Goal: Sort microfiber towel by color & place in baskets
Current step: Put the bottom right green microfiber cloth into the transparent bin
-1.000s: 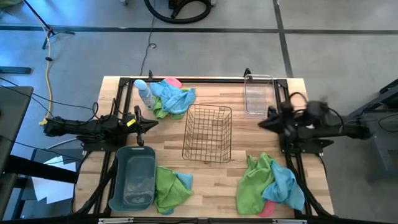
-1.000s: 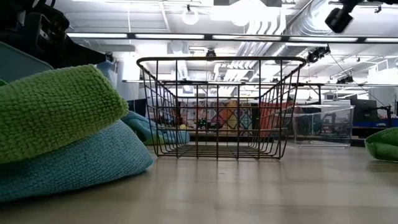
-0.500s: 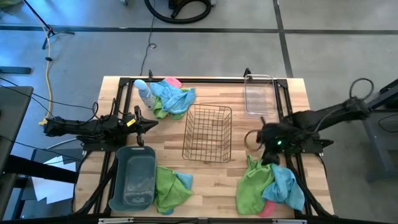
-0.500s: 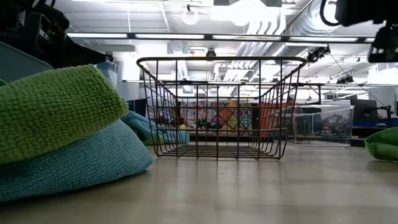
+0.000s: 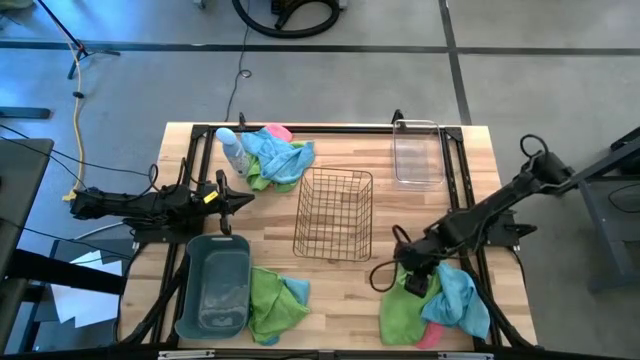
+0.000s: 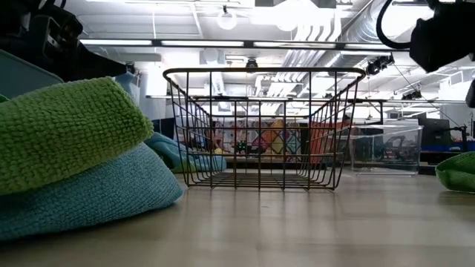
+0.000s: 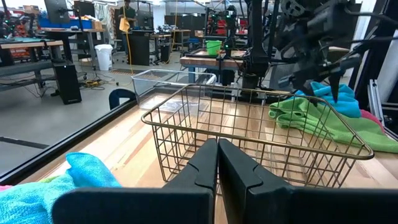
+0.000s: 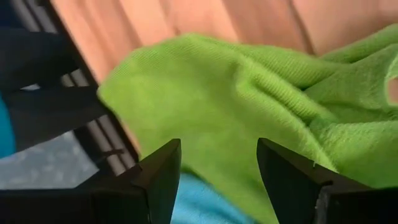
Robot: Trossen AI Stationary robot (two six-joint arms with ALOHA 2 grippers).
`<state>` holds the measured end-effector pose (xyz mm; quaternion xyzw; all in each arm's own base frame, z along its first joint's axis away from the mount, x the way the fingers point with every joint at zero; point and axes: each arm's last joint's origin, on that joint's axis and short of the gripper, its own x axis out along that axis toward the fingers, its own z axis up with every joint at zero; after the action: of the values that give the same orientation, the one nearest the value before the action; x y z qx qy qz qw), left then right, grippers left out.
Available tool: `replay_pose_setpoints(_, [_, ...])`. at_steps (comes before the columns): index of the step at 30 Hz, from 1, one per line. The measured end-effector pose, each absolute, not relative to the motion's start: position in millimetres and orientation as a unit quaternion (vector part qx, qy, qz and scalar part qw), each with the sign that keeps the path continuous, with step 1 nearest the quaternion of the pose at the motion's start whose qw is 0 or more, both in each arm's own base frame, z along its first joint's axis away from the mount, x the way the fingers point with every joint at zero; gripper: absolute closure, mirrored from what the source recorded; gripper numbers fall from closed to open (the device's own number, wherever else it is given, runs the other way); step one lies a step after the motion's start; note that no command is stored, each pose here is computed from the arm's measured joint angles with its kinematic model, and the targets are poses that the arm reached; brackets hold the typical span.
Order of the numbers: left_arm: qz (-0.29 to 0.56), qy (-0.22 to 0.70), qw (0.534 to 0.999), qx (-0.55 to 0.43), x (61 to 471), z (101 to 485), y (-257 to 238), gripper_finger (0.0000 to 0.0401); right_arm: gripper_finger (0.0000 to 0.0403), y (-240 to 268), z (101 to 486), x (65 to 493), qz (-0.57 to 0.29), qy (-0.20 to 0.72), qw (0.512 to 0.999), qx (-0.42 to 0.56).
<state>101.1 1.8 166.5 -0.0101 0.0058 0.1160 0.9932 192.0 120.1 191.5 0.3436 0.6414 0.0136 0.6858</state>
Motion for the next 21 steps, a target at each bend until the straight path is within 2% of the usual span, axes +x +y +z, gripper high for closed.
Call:
replay_pose_setpoints(13, [0.116, 0.006, 0.993, -0.01, 101.1, 166.6, 1.8, 0.0401, 0.0195, 147.3, 188.4, 172.8, 0.029, 0.591, 0.787, 0.174])
replay_pose_setpoints(21, [0.116, 0.006, 0.993, -0.01, 101.1, 166.7, 1.8, 0.0401, 0.0195, 161.0, 164.8, 170.6, 0.014, 0.602, 0.795, 0.076])
